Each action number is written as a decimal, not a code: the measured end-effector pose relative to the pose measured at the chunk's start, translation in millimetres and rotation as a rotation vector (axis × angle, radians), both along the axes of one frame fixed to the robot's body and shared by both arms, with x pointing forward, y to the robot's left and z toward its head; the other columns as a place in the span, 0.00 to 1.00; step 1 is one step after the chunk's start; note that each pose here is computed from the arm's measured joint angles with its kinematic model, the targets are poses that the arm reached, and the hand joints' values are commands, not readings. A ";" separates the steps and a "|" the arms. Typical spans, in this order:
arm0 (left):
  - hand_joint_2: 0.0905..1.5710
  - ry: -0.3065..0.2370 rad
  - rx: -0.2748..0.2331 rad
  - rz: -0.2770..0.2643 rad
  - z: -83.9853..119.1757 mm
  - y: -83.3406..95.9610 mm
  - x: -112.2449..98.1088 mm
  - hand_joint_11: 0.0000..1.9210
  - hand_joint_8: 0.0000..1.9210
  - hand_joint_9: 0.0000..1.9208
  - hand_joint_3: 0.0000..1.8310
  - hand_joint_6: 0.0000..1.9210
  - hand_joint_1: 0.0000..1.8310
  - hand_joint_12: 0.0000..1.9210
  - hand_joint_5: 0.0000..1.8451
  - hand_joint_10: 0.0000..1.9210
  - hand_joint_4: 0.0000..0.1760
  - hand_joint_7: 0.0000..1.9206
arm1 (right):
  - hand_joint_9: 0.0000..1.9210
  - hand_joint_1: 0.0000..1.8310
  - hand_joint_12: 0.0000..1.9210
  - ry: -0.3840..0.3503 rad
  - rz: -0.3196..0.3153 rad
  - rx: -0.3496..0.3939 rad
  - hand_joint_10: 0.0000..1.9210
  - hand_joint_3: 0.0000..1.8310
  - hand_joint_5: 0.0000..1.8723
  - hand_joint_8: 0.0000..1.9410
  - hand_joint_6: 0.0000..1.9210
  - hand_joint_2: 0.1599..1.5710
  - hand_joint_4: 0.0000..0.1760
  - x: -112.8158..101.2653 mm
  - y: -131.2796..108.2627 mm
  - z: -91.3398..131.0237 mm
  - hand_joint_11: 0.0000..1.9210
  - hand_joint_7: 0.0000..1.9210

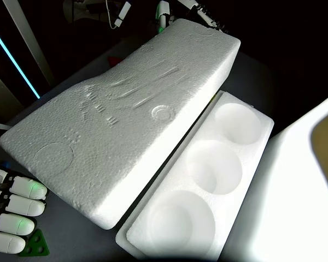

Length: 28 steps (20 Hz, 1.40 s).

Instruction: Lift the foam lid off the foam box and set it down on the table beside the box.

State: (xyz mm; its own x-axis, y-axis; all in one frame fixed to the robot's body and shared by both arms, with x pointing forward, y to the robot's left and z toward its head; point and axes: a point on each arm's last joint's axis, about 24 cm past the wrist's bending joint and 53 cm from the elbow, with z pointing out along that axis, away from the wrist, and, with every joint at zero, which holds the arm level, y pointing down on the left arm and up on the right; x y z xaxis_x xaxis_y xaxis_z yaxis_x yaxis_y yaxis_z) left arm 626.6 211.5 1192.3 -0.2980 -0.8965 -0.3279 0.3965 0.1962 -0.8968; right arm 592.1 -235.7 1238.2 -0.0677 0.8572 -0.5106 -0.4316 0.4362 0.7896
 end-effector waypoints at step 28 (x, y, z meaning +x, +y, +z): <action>0.68 0.219 0.029 -0.004 -84.1 -4.5 -0.3 0.00 0.00 0.00 0.00 0.00 0.21 0.00 0.00 0.00 0.27 0.00 | 0.00 0.20 0.00 0.210 0.040 0.012 0.00 0.01 0.00 0.00 0.00 0.74 0.00 15.5 4.4 -75.7 0.00 0.00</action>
